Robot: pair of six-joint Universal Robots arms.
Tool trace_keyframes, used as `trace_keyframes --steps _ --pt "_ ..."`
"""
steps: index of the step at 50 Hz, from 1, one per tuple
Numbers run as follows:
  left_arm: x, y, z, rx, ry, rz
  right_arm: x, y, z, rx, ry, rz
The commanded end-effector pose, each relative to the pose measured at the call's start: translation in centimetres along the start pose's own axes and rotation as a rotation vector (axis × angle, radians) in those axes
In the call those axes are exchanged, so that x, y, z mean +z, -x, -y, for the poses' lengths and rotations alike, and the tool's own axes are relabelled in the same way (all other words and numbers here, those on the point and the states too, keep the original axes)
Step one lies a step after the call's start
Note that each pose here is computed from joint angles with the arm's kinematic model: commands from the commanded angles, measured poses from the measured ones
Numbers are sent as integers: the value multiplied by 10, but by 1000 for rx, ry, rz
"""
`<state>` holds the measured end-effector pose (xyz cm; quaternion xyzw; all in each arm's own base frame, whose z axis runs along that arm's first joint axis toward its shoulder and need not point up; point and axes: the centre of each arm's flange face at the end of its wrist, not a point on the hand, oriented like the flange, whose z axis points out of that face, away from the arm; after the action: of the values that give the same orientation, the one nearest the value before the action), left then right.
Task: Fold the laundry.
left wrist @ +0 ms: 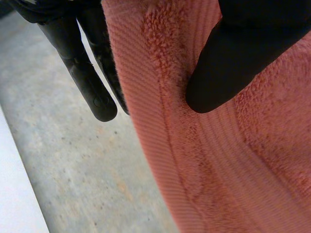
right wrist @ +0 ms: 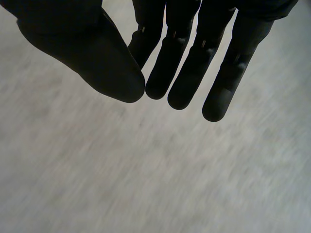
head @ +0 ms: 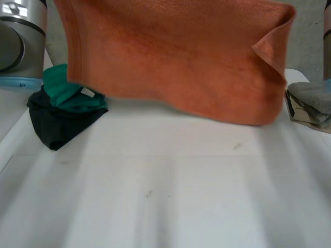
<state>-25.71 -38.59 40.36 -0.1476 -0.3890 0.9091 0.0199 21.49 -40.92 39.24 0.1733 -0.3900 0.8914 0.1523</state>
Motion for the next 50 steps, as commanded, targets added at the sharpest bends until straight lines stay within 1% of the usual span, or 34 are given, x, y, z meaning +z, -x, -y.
trace_keyframes --steps 1,6,10,13,14,17,18,24,25,28,29,32,33,37,43,44,50 --pt "-26 2 -4 -58 108 -7 -15 1 2 106 -53 110" --pt "-63 -4 -27 -72 235 -48 -39 11 -28 145 96 202" --pt "-89 -11 -37 -86 308 -95 -70 21 -65 169 287 285" --pt "-101 -16 -38 -95 333 -132 -87 26 -82 188 388 322" --pt "-107 -19 -36 -102 339 -156 -98 29 -89 203 453 345" --pt "-113 -22 -28 -109 333 -180 -110 35 -96 225 522 373" --pt "-115 -23 -21 -112 321 -191 -116 37 -99 237 562 385" --pt "-116 -23 16 -124 253 -208 -132 52 -103 317 665 434" --pt "-116 -23 28 -129 230 -212 -137 60 -102 361 693 446" --pt "-115 -23 47 -138 200 -223 -144 71 -101 436 736 455" --pt "-116 -24 59 -145 185 -235 -149 80 -99 492 767 460" --pt "-116 -26 77 -157 162 -257 -158 94 -94 570 801 467" --pt "-117 -27 87 -164 154 -273 -164 105 -89 615 816 480" --pt "-119 -30 112 -182 134 -303 -175 132 -79 677 814 524" --pt "-129 -31 147 -208 100 -339 -180 171 -72 679 754 560" --pt "-130 -31 151 -212 97 -342 -181 181 -74 669 743 554" --pt "-140 -26 177 -225 50 -348 -183 208 -87 610 730 505"
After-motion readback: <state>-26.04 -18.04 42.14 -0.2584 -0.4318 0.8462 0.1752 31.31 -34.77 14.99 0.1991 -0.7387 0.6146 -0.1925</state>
